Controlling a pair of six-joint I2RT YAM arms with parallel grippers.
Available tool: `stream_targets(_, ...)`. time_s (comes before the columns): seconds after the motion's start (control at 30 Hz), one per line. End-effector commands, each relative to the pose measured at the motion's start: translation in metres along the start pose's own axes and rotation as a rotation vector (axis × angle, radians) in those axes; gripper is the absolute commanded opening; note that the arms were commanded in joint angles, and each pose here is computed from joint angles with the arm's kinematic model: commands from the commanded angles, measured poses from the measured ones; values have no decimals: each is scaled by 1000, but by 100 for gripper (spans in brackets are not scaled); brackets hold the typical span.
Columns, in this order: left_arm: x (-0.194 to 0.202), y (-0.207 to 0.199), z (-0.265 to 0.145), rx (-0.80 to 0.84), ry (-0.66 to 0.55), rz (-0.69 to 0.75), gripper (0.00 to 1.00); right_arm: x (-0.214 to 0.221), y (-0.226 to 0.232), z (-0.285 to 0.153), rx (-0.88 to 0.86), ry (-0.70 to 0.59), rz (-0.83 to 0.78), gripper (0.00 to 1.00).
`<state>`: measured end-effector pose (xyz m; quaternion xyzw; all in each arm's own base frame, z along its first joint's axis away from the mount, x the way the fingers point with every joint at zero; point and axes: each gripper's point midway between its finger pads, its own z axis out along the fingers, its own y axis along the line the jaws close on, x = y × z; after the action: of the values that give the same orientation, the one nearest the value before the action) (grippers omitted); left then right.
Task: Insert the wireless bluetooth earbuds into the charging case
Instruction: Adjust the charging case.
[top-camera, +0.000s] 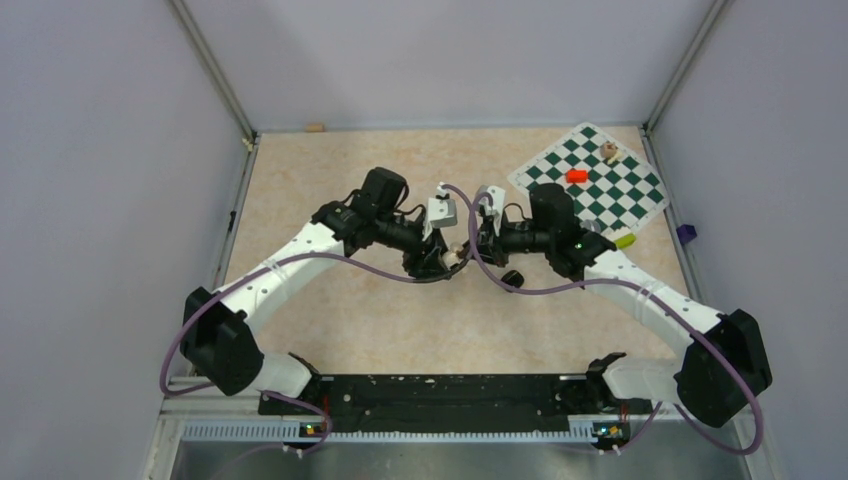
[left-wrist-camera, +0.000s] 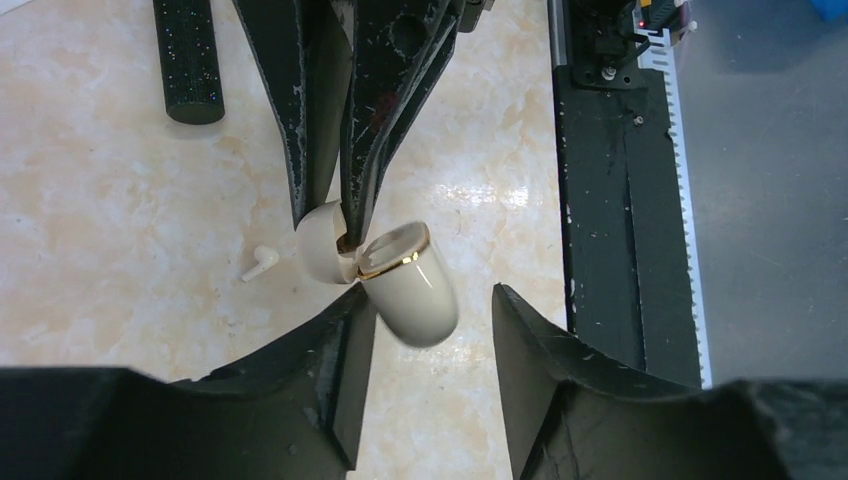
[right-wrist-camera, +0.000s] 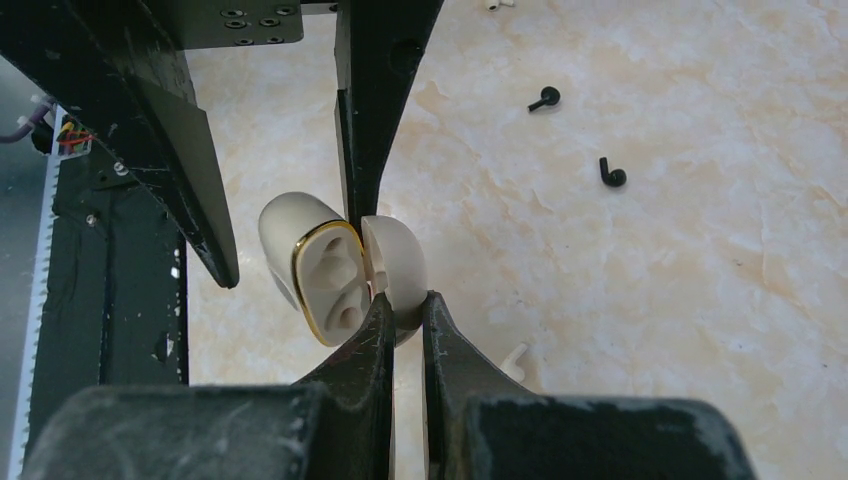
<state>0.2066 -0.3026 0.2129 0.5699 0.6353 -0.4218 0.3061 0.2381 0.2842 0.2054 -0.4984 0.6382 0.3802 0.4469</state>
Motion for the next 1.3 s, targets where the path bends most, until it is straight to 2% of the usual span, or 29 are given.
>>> stream_targets(0.0, -13, 0, 0, 9, -25, 39, 46, -22, 4, -2, 1, -65, -56, 0)
stream_targets(0.1, -16, -1, 0, 15, -40, 37, 41, -21, 4, -1, 2, -68, -51, 0)
stream_targets(0.2, -18, -2, -1, 14, -48, 37, 42, -21, 4, -1, 3, -67, -47, 0)
stream_targets(0.4, -14, 6, -3, -42, -33, 41, 67, -21, 3, -4, 22, -67, -48, 0)
stream_targets(0.5, -14, 10, -4, -69, -38, 42, 68, -27, 1, -5, 35, -88, -67, 0)
stream_targets(0.6, -14, 10, -3, -71, -42, 38, 60, -29, 3, -5, 27, -96, -64, 0)
stream_targets(0.77, -15, 13, -2, -77, -45, 28, 57, -32, 4, -7, 26, -106, -61, 0)
stream_targets(0.9, -15, 13, -1, -69, -49, 23, 49, -33, 5, -7, 23, -108, -57, 0)
stream_targets(1.07, -14, 13, 0, -64, -47, 17, 32, -33, 5, -7, 23, -108, -57, 0)
stream_targets(1.27, -14, 12, 0, -65, -46, 20, 2, -35, 5, -8, 29, -114, -60, 0)
